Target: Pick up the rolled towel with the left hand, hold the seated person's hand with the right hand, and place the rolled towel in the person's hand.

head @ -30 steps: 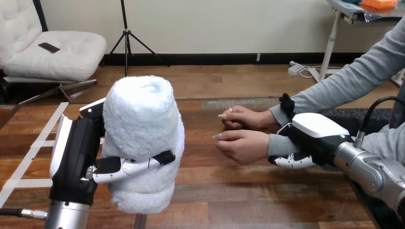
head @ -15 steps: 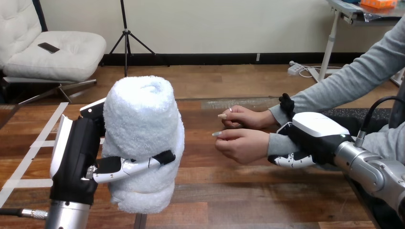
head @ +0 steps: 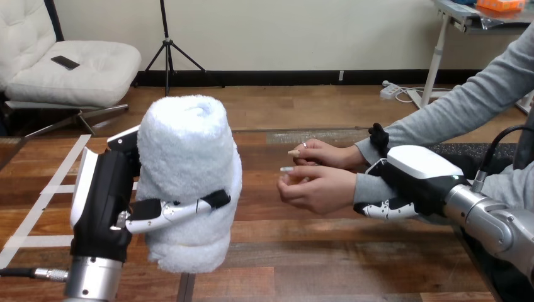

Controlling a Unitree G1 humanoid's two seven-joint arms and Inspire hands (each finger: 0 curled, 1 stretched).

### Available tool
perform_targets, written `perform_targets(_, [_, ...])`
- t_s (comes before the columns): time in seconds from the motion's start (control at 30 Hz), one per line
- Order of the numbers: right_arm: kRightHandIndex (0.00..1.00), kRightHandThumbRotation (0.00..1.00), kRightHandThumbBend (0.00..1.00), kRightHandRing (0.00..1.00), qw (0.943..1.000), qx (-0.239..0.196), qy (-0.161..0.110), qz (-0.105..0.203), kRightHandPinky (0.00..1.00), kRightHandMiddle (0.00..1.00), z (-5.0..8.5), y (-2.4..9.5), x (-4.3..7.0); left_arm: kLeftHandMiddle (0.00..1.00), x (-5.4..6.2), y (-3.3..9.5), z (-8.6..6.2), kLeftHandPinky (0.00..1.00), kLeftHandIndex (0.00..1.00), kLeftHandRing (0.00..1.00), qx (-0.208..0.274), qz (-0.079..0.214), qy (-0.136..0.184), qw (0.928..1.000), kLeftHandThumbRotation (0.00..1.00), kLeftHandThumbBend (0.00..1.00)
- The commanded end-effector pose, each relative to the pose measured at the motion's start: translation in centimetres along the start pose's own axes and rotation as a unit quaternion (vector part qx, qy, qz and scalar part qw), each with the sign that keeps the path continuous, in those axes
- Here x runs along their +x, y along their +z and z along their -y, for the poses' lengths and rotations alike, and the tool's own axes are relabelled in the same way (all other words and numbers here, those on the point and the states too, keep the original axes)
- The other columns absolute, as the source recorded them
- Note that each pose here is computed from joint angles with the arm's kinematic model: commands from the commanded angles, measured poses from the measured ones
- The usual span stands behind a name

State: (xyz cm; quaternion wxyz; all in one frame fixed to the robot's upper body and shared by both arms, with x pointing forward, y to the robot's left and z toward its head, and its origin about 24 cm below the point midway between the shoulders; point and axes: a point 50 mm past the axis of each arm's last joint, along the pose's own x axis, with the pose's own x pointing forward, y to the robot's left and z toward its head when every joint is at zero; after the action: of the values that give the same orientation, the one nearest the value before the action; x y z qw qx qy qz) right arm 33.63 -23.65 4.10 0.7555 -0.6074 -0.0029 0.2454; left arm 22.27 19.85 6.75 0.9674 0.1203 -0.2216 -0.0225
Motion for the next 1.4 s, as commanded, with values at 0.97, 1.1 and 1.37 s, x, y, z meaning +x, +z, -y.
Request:
perform_targets(0.97, [0.46, 0.42, 0.34, 0.34, 0.9920, 0.035, -0.093, 0.078, 0.29, 0.41, 6.3, 1.6, 0.0, 0.36, 5.3, 1.1, 0.5, 0.24, 0.41, 0.29, 0.002, 0.070, -0.007, 0.9976, 0.00, 0.55])
perform_targets(1.1, [0.46, 0.42, 0.34, 0.34, 0.9917, 0.036, -0.094, 0.080, 0.30, 0.41, 6.4, 1.6, -0.1, 0.36, 5.5, 1.2, 0.5, 0.25, 0.41, 0.29, 0.002, 0.071, -0.008, 0.9975, 0.00, 0.55])
perform_targets(1.37, [0.47, 0.40, 0.34, 0.35, 0.9916, 0.031, -0.095, 0.082, 0.31, 0.42, 6.5, 1.7, -0.1, 0.37, 5.7, 1.2, 0.7, 0.26, 0.41, 0.30, -0.007, 0.069, -0.010, 0.9975, 0.00, 0.54])
